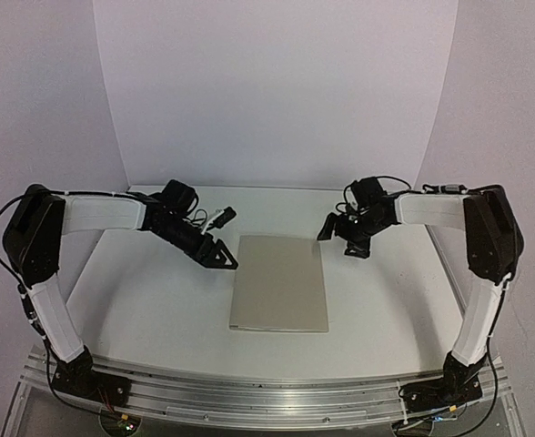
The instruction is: Put the files into the folder
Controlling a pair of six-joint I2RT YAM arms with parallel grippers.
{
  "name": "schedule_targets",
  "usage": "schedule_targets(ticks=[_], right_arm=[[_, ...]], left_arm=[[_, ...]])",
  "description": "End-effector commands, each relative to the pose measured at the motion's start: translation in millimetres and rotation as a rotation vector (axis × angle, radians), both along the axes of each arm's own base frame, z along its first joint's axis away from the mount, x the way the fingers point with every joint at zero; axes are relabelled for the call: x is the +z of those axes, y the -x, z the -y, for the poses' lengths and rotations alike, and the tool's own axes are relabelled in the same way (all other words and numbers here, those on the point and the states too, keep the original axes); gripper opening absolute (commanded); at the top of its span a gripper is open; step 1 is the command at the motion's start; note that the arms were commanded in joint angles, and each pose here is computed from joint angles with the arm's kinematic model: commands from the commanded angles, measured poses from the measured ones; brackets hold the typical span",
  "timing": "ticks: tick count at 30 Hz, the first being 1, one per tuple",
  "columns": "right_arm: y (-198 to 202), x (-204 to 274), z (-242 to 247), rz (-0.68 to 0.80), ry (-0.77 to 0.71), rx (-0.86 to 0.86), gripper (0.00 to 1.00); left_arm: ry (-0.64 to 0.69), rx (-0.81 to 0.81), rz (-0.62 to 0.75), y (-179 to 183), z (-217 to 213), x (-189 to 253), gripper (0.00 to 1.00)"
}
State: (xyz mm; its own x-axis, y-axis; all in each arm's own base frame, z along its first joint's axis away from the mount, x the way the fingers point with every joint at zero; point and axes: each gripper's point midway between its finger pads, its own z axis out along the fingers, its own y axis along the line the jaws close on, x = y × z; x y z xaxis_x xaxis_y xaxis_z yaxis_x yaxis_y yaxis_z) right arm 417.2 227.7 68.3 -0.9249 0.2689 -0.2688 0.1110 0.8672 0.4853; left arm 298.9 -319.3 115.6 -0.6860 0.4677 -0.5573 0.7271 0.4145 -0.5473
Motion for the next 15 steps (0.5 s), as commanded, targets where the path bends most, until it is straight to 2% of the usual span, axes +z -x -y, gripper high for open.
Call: schedule_targets(ticks=[1,4,6,8,12,15], right_arm=[[-35,124,61,0.360,0.149,-0.094,0.98],[-30,170,132,0.524,0.351,-0.252,0.98],[-16,194,176,0.614,0.438,-0.343,0.98],[-1,210,205,0.714,0.509,-0.383,0.98],[46,201,227,0.884,0.578,-0.408,0.98],[77,175,231,0.999,0.551,-0.427,0.98]], left_arm=[[0.097,0.311,0.138,-70,-56,71,0.76],[0.036,0.499,0.277,-104,-115,83,0.80],[-0.040,0.546,0.429,-110,-144,92,0.84],[-0.109,0.615,0.510,-108,-175,89,0.90],[-0.134,0.811,0.628,-102,-232,81,0.96],[-0.140,0.913,0.762,-82,-264,64,1.00]])
